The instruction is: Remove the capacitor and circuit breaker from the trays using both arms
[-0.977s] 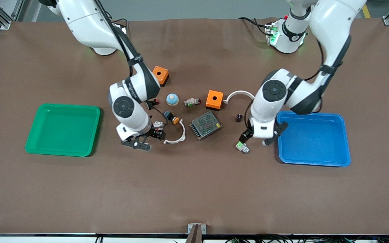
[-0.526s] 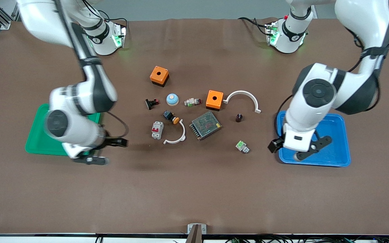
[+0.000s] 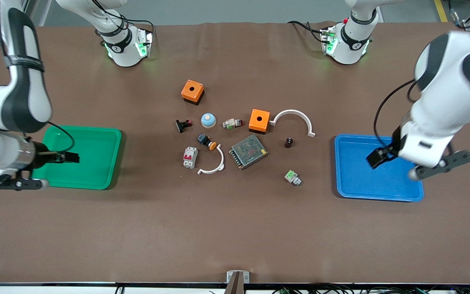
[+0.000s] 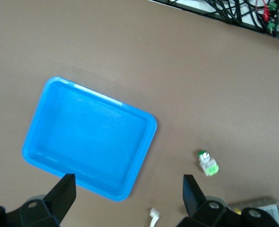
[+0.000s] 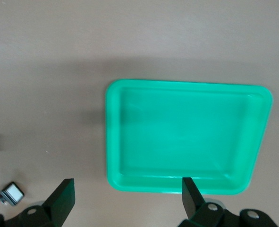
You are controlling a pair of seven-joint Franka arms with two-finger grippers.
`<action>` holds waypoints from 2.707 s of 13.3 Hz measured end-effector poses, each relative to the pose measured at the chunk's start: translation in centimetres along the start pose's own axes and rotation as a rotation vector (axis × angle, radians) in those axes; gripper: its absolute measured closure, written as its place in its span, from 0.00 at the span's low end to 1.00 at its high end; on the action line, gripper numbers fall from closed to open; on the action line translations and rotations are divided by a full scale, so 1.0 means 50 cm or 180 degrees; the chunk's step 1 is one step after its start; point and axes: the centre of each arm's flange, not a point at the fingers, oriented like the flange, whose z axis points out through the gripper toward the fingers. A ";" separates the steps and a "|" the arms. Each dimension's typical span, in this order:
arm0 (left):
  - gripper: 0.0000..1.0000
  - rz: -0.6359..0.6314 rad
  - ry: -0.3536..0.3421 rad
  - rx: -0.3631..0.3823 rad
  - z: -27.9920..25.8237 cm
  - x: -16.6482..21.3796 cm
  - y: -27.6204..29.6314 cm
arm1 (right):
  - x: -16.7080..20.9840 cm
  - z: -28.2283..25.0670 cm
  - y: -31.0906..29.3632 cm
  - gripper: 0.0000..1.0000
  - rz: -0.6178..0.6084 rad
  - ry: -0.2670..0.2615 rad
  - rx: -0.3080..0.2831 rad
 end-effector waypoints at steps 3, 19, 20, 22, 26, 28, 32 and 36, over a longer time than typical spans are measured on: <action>0.00 0.0353 -0.0047 -0.0073 -0.088 -0.006 -0.113 | -0.014 -0.055 0.072 0.00 0.0096 0.0052 0.0035; 0.00 0.0785 -0.0317 -0.0015 -0.146 -0.173 -0.222 | -0.097 -0.204 0.030 0.00 -0.0020 0.0172 0.0068; 0.00 0.0804 -0.0311 0.0003 -0.144 -0.174 -0.217 | -0.114 -0.215 0.030 0.00 -0.0025 0.0191 0.0073; 0.00 0.0831 -0.0311 0.0014 -0.139 -0.175 -0.208 | -0.140 -0.229 0.030 0.00 -0.0068 0.0221 0.0081; 0.00 0.0840 -0.0279 0.0008 -0.140 -0.174 -0.205 | -0.172 -0.245 0.030 0.00 -0.0153 0.0260 0.0084; 0.00 0.0842 -0.0257 0.0003 -0.142 -0.173 -0.204 | -0.194 -0.253 0.029 0.00 -0.0177 0.0275 0.0071; 0.00 0.0844 -0.0244 0.0000 -0.145 -0.174 -0.205 | -0.232 -0.270 0.023 0.00 -0.0265 0.0326 0.0046; 0.00 0.0846 -0.0234 -0.0003 -0.147 -0.172 -0.204 | -0.267 -0.280 0.023 0.00 -0.0314 0.0404 0.0040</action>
